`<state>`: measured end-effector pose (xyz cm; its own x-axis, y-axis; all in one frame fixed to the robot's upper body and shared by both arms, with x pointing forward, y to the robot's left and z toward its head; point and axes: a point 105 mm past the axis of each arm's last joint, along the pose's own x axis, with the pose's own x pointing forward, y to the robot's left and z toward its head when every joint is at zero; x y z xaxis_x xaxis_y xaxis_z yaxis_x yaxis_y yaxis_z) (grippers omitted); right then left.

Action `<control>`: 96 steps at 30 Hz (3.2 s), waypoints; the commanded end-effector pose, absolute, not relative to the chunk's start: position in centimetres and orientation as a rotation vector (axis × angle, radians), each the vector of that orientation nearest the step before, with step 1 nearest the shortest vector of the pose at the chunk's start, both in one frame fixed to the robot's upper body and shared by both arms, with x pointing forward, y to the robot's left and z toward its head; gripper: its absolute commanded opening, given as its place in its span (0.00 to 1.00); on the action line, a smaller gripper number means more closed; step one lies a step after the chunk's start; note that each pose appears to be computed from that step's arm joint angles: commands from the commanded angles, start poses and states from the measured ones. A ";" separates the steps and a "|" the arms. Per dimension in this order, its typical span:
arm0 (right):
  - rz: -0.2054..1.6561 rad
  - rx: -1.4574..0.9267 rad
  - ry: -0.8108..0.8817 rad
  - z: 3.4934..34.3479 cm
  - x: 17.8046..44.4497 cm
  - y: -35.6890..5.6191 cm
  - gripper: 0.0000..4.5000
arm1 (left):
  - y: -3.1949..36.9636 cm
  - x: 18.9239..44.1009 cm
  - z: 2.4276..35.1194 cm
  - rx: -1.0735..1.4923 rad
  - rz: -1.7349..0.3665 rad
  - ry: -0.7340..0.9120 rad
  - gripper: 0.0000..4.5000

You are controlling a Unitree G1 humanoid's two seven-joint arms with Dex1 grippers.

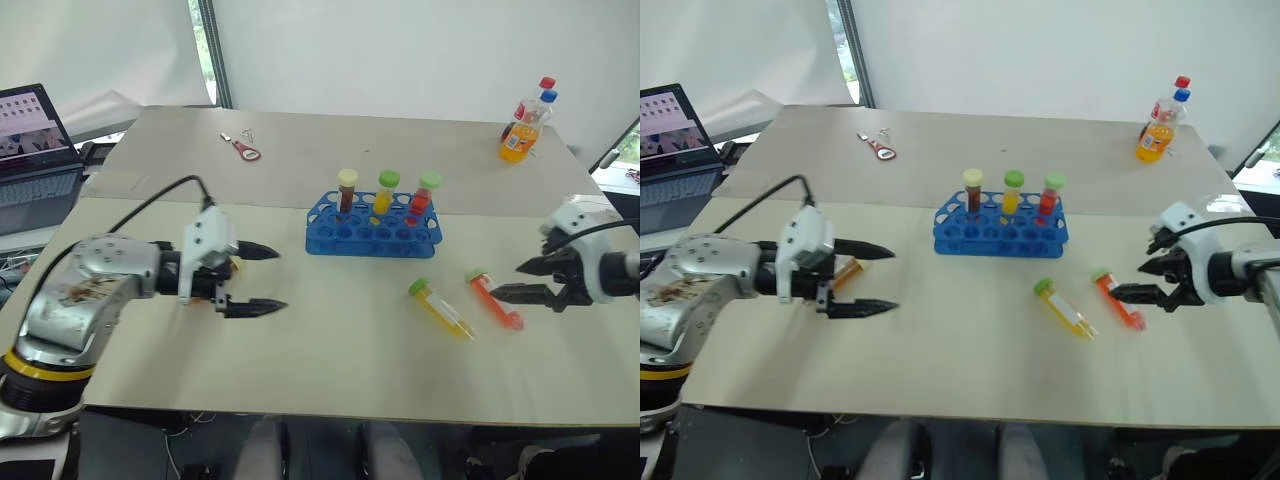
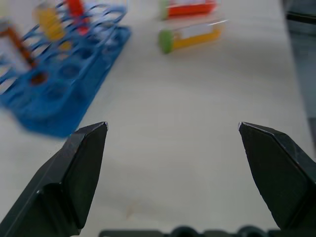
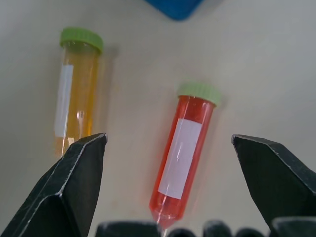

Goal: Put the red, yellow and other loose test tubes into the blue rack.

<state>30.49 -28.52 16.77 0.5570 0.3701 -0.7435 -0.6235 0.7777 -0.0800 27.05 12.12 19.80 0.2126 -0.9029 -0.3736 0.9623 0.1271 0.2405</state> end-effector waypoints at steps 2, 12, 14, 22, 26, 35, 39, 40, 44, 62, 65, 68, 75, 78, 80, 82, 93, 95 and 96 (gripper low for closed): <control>0.543 -0.345 0.862 16.4 31.7 -28.8 1.00 | 9.7 26.4 20.8 0.529 -1.475 0.064 1.00; 0.521 -0.407 0.977 14.1 33.9 -29.7 1.00 | 7.3 26.3 20.6 0.552 -1.549 -0.008 1.00; 0.542 -0.396 0.987 14.0 34.1 -29.5 1.00 | 7.2 26.2 20.5 0.547 -1.548 -0.010 1.00; 0.584 -0.391 1.026 13.6 34.7 -29.1 0.42 | 7.3 26.2 19.9 0.542 -1.532 -0.001 1.00; 0.577 -0.363 1.033 13.8 34.9 -29.2 0.22 | 7.5 26.2 19.7 0.541 -1.526 0.007 1.00; 0.758 -0.417 0.420 22.3 35.3 -23.5 0.22 | 8.7 27.2 19.7 0.438 -1.415 0.006 1.00; 0.686 -0.294 0.015 24.4 35.7 -21.1 0.22 | 8.4 27.4 19.7 0.393 -1.393 -0.003 1.00; 0.647 -0.288 -0.054 24.6 35.8 -20.8 0.22 | 8.3 27.5 19.8 0.379 -1.387 -0.004 1.00; 0.548 -0.212 -0.197 24.4 36.3 -19.7 0.22 | 7.8 27.6 20.1 0.341 -1.386 -0.006 1.00; 0.358 -0.100 -0.302 20.2 39.2 -18.4 0.22 | 6.7 28.7 20.4 0.285 -1.332 -0.018 1.00; 0.332 -0.106 -0.308 19.8 39.3 -18.6 0.22 | 6.6 28.6 20.4 0.285 -1.334 -0.017 1.00; 0.324 -0.113 -0.317 19.7 39.5 -18.4 0.22 | 6.5 28.6 20.4 0.284 -1.333 -0.018 1.00; 0.289 -0.104 -0.340 19.3 39.9 -17.7 0.22 | 6.2 28.8 20.7 0.274 -1.325 -0.028 1.00; 0.281 -0.099 -0.339 18.8 39.9 -17.3 0.22 | 6.0 28.9 20.9 0.270 -1.320 -0.034 1.00; 0.271 -0.079 -0.340 18.6 39.8 -17.3 0.22 | 5.8 28.9 21.0 0.263 -1.315 -0.040 1.00; 0.283 -0.056 -0.345 18.4 39.6 -17.1 0.22 | 5.7 29.0 21.2 0.255 -1.308 -0.045 1.00; 0.230 -0.068 -0.315 18.4 38.7 -19.2 0.83 | 5.0 29.7 21.9 0.217 -1.268 -0.072 1.00; 0.237 -0.105 -0.283 18.9 37.8 -20.3 0.83 | 5.0 29.8 21.9 0.220 -1.258 -0.074 1.00; 0.242 -0.129 -0.269 19.2 37.3 -20.7 0.83 | 5.0 29.7 21.9 0.221 -1.258 -0.074 1.00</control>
<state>38.10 -20.00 16.37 0.9503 0.2496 0.1862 -0.2272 0.9646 -0.1338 29.88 5.15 20.67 0.3088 -0.9463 -0.0954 0.9421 0.2905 0.1676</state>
